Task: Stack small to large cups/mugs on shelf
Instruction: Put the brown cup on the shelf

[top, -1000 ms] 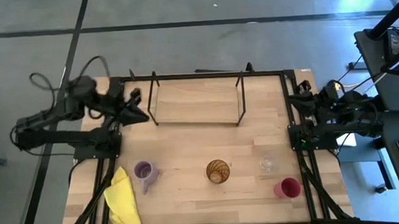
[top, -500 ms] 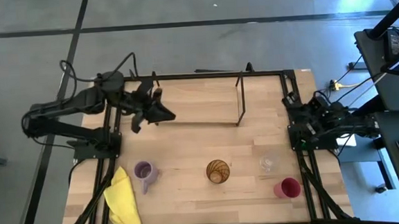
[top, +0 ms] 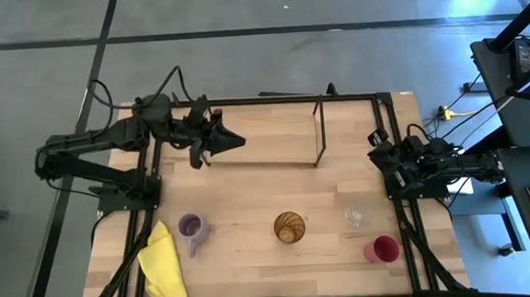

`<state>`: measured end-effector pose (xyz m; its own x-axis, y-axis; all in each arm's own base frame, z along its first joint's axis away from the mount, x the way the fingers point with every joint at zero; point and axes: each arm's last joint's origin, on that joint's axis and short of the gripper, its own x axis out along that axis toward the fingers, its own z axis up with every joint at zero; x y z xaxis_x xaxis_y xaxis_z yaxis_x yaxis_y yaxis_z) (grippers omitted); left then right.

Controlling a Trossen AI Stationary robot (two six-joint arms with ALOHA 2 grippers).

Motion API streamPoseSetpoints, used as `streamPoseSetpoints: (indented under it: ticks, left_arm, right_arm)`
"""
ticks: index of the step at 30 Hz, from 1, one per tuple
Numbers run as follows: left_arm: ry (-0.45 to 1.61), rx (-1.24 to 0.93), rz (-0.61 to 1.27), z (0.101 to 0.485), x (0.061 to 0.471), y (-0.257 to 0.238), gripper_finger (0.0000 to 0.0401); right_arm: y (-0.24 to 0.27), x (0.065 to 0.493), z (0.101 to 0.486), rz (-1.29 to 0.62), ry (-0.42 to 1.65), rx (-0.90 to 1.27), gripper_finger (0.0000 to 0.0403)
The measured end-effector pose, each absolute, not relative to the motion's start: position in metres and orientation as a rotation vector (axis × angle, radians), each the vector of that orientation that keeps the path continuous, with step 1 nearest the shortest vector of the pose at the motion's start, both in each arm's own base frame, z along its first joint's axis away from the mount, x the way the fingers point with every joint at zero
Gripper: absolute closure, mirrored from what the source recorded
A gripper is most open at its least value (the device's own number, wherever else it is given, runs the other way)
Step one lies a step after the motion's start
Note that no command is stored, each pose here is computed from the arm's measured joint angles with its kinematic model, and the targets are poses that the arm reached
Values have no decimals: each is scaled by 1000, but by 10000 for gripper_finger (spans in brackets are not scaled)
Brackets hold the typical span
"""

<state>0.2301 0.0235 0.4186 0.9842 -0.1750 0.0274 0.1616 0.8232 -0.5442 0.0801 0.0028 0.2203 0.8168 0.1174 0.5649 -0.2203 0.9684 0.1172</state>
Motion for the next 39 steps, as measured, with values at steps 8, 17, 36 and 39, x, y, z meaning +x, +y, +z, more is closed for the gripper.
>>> streamPoseSetpoints:
  ticks: [8, 17, 36, 39]
  left_arm:
    - [192, -439, -297, 389, 264, 3, 374]
    - [-60, -177, -355, 399, 285, -13, 374]
    - [786, -221, -257, 335, 238, -30, 374]
    - [806, -193, -274, 334, 235, -46, 374]
  right_arm:
    - [3, 81, 219, 186, -570, 208, 344]
    - [3, 81, 219, 185, -566, 209, 344]
    - [3, 81, 219, 185, -563, 210, 344]
    - [3, 81, 219, 184, -564, 206, 344]
